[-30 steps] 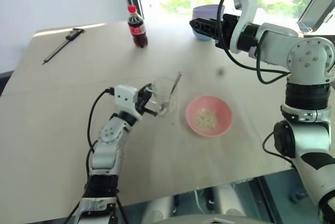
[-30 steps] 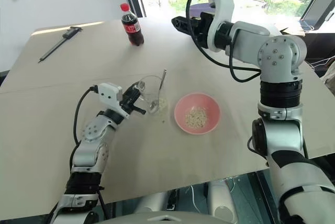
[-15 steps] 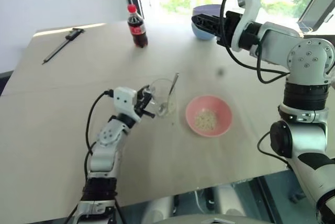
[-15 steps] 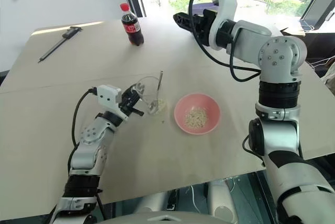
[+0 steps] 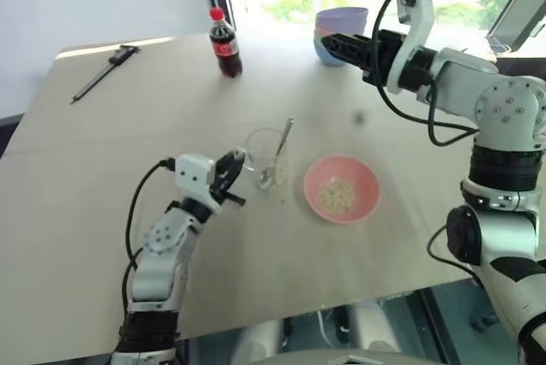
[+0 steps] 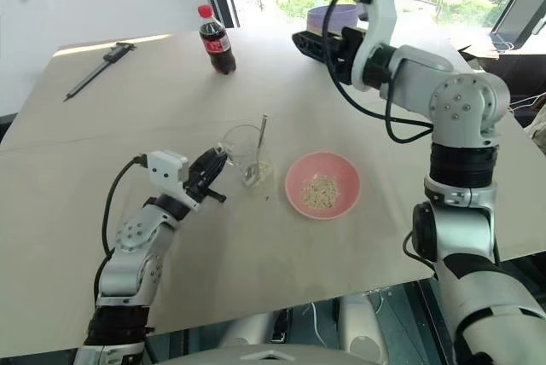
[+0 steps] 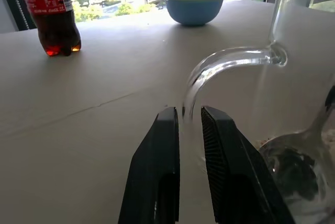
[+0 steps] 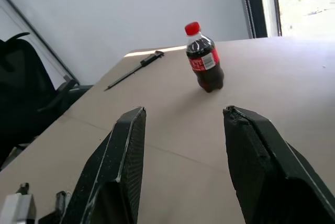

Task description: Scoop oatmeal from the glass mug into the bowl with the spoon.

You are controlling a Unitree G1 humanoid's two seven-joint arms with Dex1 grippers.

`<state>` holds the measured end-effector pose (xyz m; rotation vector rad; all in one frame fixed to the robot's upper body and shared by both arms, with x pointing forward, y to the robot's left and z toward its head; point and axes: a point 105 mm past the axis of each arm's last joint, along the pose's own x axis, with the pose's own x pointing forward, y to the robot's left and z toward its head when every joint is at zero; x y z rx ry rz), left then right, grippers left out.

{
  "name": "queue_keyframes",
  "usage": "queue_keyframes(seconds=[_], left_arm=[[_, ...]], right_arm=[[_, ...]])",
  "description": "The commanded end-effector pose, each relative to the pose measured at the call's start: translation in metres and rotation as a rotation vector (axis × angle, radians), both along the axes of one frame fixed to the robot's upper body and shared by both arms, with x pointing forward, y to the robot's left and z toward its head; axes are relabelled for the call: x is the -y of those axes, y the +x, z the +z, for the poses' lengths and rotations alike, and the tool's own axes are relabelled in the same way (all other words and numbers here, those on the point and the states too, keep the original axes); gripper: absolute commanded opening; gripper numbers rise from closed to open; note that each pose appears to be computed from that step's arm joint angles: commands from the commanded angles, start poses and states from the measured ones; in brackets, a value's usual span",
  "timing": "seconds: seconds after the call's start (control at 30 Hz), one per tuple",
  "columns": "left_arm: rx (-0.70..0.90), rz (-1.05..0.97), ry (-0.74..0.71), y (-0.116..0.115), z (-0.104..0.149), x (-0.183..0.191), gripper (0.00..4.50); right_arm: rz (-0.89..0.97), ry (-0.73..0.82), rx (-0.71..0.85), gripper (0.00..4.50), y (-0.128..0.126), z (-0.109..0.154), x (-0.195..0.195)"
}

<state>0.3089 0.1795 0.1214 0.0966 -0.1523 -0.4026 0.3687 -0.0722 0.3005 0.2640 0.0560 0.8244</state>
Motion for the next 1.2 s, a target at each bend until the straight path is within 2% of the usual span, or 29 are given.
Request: queue_keyframes(seconds=[0.03, 0.17, 0.3, 0.37, 0.43, 0.5, 0.6, 0.67, 0.7, 0.73, 0.77, 0.83, 0.87, 0.9, 1.2], left_arm=[[0.056, -0.029, -0.008, -0.009, 0.019, 0.002, 0.73], [0.052, -0.036, 0.017, -0.022, 0.021, -0.001, 0.73], [0.013, -0.001, 0.031, -0.044, 0.016, -0.014, 0.73], [-0.034, 0.015, 0.049, -0.058, 0.005, -0.021, 0.73], [-0.091, 0.027, 0.062, -0.075, -0.006, -0.027, 0.73], [-0.132, 0.051, 0.068, -0.088, -0.015, -0.033, 0.73], [-0.164, 0.076, 0.077, -0.1, -0.024, -0.039, 1.53], [-0.182, 0.08, 0.079, -0.107, -0.029, -0.04, 2.46], [-0.191, 0.081, 0.076, -0.111, -0.031, -0.04, 2.7], [-0.199, 0.099, 0.075, -0.114, -0.034, -0.042, 3.15], [-0.225, 0.116, 0.085, -0.118, -0.039, -0.044, 3.49], [-0.268, 0.121, 0.107, -0.125, -0.049, -0.043, 4.23], [-0.279, 0.114, 0.099, -0.127, -0.051, -0.04, 4.5], [-0.283, 0.106, 0.103, -0.13, -0.052, -0.037, 4.5], [-0.283, 0.11, 0.11, -0.133, -0.054, -0.032, 4.5]], right_arm=[[-0.046, 0.008, 0.103, 2.35, -0.004, 0.016, 0.018], [-0.112, 0.023, 0.102, 2.35, 0.0, 0.008, 0.043], [-0.158, -0.033, 0.132, 2.35, -0.006, -0.025, 0.077], [-0.101, -0.023, 0.223, 2.35, -0.019, -0.04, 0.09], [-0.115, -0.052, 0.146, 2.35, -0.029, -0.084, 0.114], [-0.114, -0.153, 0.065, 2.35, -0.044, -0.132, 0.134], [-0.079, -0.233, -0.015, 2.35, -0.067, -0.174, 0.153], [-0.031, -0.306, -0.058, 2.35, -0.082, -0.199, 0.162], [-0.01, -0.344, -0.077, 2.35, -0.09, -0.21, 0.166], [0.01, -0.349, -0.095, 2.85, -0.097, -0.218, 0.171], [0.004, -0.353, -0.091, 3.03, -0.1, -0.223, 0.176], [0.004, -0.4, -0.056, 3.82, -0.105, -0.23, 0.182], [0.0, -0.425, -0.028, 4.32, -0.105, -0.231, 0.184], [-0.001, -0.429, -0.011, 4.49, -0.106, -0.23, 0.184], [0.059, -0.411, 0.057, 4.49, -0.107, -0.224, 0.175]])
